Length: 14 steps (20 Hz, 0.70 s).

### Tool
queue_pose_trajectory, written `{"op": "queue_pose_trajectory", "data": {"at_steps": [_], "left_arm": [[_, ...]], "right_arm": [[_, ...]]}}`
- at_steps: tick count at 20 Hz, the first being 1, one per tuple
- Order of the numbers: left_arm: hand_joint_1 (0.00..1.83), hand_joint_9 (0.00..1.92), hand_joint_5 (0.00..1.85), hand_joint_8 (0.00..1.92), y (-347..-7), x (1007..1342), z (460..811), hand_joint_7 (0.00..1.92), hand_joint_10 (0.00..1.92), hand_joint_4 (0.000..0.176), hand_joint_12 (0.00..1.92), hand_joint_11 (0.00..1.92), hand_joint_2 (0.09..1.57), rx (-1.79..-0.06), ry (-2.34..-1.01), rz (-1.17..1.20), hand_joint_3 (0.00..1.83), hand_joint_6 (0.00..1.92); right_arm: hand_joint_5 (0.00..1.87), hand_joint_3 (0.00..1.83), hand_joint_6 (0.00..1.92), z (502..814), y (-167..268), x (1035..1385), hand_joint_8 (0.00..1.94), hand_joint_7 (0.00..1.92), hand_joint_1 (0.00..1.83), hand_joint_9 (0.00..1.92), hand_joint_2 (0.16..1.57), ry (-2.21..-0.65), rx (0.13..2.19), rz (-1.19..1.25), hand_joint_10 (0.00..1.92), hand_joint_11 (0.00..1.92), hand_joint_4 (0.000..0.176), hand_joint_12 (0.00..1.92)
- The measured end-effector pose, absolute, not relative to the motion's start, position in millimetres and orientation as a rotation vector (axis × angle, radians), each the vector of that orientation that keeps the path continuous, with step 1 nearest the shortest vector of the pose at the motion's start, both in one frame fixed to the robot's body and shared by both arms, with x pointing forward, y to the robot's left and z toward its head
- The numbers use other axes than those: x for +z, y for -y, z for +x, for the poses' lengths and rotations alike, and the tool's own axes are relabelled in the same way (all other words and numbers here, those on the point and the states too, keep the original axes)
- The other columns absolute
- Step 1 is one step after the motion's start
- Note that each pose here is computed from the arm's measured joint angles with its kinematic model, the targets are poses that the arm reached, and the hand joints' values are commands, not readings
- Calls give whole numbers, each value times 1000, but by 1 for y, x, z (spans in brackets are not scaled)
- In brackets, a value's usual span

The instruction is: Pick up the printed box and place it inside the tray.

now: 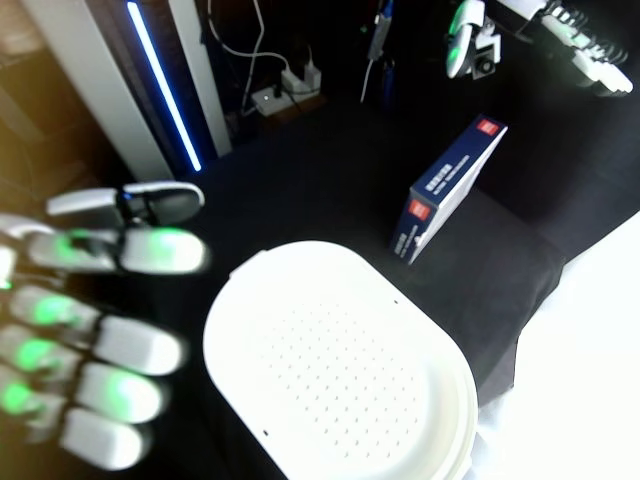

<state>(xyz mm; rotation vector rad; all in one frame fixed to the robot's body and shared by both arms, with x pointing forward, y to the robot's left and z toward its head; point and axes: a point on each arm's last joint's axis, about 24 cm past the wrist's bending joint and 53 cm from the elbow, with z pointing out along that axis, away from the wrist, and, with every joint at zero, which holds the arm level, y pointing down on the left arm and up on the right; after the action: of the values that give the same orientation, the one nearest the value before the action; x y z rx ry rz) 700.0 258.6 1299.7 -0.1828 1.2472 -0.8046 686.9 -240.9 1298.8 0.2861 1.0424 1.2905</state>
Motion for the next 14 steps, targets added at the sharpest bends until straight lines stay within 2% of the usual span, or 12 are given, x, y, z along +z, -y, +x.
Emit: {"op": "queue_pose_trajectory", "data": {"at_steps": [1, 2, 3, 4, 5, 6, 7, 8, 9, 10, 11, 14], "left_arm": [[531, 0, 0, 0, -259, 1300, 700, 0, 0, 120, 0, 0, 838, -805, -1247, -184, 34, 0], [557, 0, 0, 0, -259, 1300, 700, 0, 0, 75, 0, 0, 861, -805, -1246, -186, 41, 0], [608, 0, 0, 0, -259, 1299, 700, 0, 0, 44, 0, 0, 910, -805, -1248, -186, 27, 0], [631, 0, 0, 0, -259, 1299, 700, 0, 0, 32, 0, 0, 926, -805, -1250, -184, 25, 0], [661, 0, 0, 0, -257, 1299, 700, 0, 0, 57, 0, 0, 924, -804, -1253, -177, 20, 0], [693, 0, 0, 0, -257, 1298, 700, 0, 0, 64, 0, 0, 905, -803, -1258, -177, 9, 0], [672, 0, 0, 0, -257, 1296, 701, 0, 0, 51, 0, 0, 871, -800, -1267, -178, 0, 0], [659, 0, 0, 0, -257, 1291, 704, 0, 0, 24, 0, 0, 856, -794, -1284, -174, 0, 0], [704, 0, 0, 0, -256, 1289, 706, 0, 0, 15, 0, 0, 863, -793, -1295, -175, 0, 0], [728, 0, 0, 0, -253, 1287, 710, 0, 0, 51, 0, 0, 834, -793, -1309, -175, 0, 0], [727, 0, 0, 0, -249, 1286, 714, 0, 0, 60, 1, 2, 778, -795, -1321, -169, 0, 0], [724, 0, 0, 0, -231, 1278, 721, 1, 0, 38, 0, 0, 698, -796, -1369, -122, 0, 0]], "right_arm": [[0, 169, 0, 687, 241, 1299, 0, 0, 615, 0, 642, -1041, 1291, 288, 0, 0, 176, 0], [0, 125, 0, 687, 242, 1299, 0, 0, 617, 0, 677, -1040, 1290, 291, 0, 0, 176, 0], [0, 115, 0, 687, 242, 1299, 0, 0, 622, 0, 687, -1039, 1290, 292, 0, 0, 176, 0], [0, 111, 0, 687, 242, 1299, 0, 0, 602, 0, 693, -1039, 1290, 292, 0, 0, 176, 0], [0, 117, 0, 687, 242, 1299, 0, 0, 587, 0, 718, -1039, 1290, 292, 0, 0, 176, 0], [0, 123, 0, 687, 242, 1299, 0, 0, 594, 0, 737, -1039, 1289, 291, 0, 0, 176, 0], [0, 117, 0, 688, 243, 1299, 0, 0, 587, 4, 730, -1039, 1287, 290, 2, 0, 176, 0], [0, 76, 0, 689, 244, 1299, 0, 0, 577, 15, 746, -1036, 1284, 293, 1, 0, 176, 0], [0, 62, 0, 689, 245, 1300, 0, 0, 580, 13, 740, -1035, 1284, 294, 0, 0, 176, 0], [0, 57, 0, 689, 245, 1300, 0, 0, 590, 4, 739, -1035, 1284, 294, 0, 0, 176, 0], [0, 54, 0, 688, 244, 1300, 0, 0, 597, 3, 737, -1035, 1285, 291, 0, 0, 176, 0], [0, 52, 0, 688, 244, 1300, 0, 0, 577, 12, 746, -1036, 1285, 290, 4, 0, 176, 0]]}}
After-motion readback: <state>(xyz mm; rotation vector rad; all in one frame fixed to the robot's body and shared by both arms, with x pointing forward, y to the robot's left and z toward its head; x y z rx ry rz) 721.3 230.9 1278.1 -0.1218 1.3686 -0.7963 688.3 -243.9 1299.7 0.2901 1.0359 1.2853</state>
